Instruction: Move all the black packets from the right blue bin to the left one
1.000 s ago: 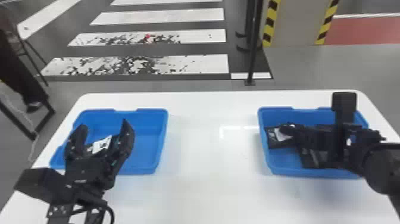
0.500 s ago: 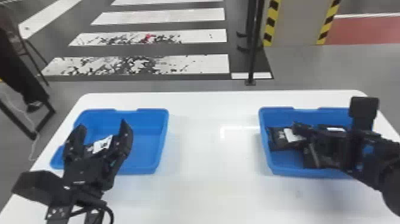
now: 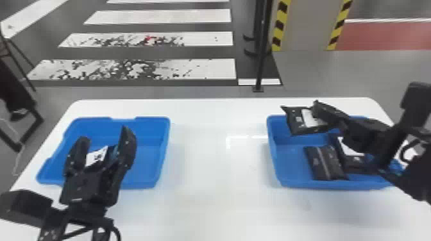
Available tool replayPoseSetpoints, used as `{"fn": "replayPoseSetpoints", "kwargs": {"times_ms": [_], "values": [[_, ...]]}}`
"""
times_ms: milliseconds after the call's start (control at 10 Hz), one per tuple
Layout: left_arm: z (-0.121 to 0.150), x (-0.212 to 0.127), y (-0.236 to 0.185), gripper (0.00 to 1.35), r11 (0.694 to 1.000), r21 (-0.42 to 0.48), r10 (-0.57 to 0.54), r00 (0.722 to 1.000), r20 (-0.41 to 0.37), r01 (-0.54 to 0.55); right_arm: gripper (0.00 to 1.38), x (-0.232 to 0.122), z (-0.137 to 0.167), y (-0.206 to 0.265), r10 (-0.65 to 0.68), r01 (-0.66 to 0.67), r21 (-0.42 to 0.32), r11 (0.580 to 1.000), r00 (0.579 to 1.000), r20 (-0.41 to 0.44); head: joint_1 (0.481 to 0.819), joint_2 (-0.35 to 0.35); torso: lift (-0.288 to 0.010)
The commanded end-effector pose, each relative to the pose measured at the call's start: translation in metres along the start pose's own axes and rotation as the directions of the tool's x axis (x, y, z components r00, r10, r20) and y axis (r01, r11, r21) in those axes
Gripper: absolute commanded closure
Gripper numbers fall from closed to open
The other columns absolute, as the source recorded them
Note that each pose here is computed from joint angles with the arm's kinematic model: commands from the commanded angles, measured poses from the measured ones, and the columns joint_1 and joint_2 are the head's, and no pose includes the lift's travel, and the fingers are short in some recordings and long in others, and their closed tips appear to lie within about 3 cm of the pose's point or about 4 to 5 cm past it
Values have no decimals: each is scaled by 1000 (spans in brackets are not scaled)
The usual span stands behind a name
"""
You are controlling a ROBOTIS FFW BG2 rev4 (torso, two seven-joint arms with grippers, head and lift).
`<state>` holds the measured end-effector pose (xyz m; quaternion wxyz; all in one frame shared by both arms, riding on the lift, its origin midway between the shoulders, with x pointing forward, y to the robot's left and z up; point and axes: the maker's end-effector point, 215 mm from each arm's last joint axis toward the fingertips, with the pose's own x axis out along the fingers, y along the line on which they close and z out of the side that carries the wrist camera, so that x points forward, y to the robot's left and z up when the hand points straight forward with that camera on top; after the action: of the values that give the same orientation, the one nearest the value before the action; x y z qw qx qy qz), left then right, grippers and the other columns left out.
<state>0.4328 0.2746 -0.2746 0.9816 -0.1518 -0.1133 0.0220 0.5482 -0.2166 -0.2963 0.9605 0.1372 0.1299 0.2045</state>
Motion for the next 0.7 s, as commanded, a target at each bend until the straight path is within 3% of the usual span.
{"fn": "replayPoseSetpoints", "kwargs": {"times_ms": [0,200,600], "values": [[-2,0,-22,140,997,-70,-34,999,5,34,1197,7,15,43,125,-130,76,989,990,66,695,64,-168],[-15,-1,-64,140,974,-208,-99,995,-16,94,1197,22,2,83,277,-288,206,935,957,83,695,82,-168],[-33,-4,-109,140,934,-317,-190,980,-60,162,1197,47,-22,167,485,-481,300,824,872,68,695,120,-168]]}}
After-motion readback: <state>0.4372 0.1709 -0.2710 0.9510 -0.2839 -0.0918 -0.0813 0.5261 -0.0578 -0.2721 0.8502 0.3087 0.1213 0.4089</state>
